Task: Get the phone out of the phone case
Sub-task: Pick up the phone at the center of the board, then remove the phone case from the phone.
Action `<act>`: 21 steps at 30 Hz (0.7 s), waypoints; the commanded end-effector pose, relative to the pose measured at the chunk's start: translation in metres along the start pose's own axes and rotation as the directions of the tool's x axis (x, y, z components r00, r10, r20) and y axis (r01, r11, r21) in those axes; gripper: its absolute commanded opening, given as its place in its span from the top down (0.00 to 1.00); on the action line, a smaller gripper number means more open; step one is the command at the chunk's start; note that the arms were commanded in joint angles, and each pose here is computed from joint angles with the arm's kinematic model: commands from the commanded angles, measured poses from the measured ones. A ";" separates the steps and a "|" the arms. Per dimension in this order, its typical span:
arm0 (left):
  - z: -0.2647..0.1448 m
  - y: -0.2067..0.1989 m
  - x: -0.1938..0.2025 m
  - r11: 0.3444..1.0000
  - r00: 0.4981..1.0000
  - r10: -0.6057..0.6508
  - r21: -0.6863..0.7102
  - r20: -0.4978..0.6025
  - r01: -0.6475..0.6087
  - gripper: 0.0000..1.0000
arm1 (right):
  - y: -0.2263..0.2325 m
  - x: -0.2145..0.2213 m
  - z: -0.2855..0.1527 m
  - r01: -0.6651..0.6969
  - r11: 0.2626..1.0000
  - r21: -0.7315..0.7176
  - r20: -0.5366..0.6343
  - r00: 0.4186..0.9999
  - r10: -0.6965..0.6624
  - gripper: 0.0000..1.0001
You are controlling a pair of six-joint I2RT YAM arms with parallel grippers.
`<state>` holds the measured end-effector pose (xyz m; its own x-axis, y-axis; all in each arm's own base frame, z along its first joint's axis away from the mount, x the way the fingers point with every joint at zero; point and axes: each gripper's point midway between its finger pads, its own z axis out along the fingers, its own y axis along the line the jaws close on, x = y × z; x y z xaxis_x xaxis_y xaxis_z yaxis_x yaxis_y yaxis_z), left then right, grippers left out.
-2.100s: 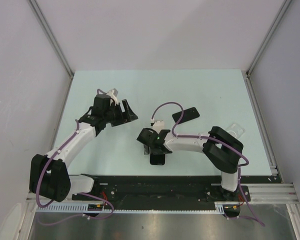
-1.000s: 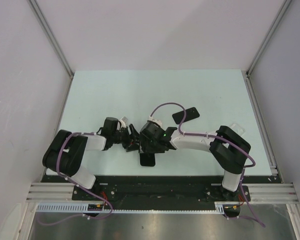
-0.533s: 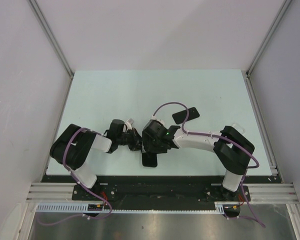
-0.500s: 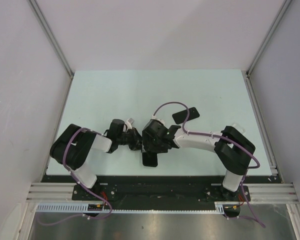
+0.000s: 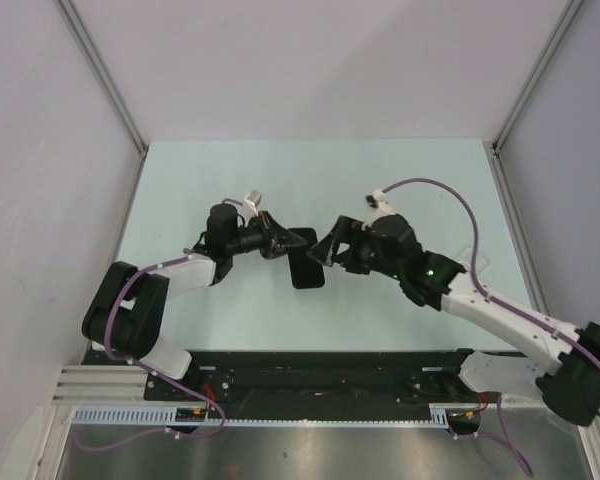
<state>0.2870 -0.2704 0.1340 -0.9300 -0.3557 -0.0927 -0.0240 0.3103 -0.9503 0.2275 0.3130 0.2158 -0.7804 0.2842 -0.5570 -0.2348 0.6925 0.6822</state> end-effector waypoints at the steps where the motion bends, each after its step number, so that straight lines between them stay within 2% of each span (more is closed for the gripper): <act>1: -0.024 -0.098 -0.023 0.953 0.989 0.119 0.271 0.087 -0.138 1.00 | 0.006 -0.021 -0.025 -0.106 0.974 -0.203 0.068 0.990 0.122 0.11; 3: -0.033 -0.123 -0.027 0.918 0.985 0.130 0.363 0.110 -0.162 1.00 | 0.007 -0.033 -0.040 -0.142 0.940 -0.309 0.107 0.977 0.183 0.16; 5: -0.042 -0.142 -0.028 0.884 0.985 0.126 0.437 0.118 -0.165 1.00 | 0.006 -0.034 -0.048 -0.151 0.925 -0.349 0.111 0.973 0.201 0.22; 12: -0.058 -0.168 -0.026 0.791 0.993 0.065 0.602 0.094 -0.109 1.00 | 0.026 -0.034 -0.050 -0.172 0.845 -0.507 0.063 0.970 0.235 0.26; 17: -0.062 -0.172 -0.026 0.782 0.992 0.067 0.612 0.104 -0.117 1.00 | 0.036 -0.034 -0.048 -0.210 0.787 -0.580 0.028 0.960 0.277 0.51; 21: -0.063 -0.170 -0.028 0.787 0.992 0.061 0.607 0.109 -0.115 1.00 | 0.039 -0.032 -0.049 -0.224 0.775 -0.591 0.020 0.956 0.292 0.73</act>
<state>0.3104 -0.2675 0.2700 -0.9010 -0.4261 -0.0818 0.1584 -0.1477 -0.9763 0.2227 0.2949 0.2566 -0.8070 0.4815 -0.3419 -0.2887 0.1834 0.9397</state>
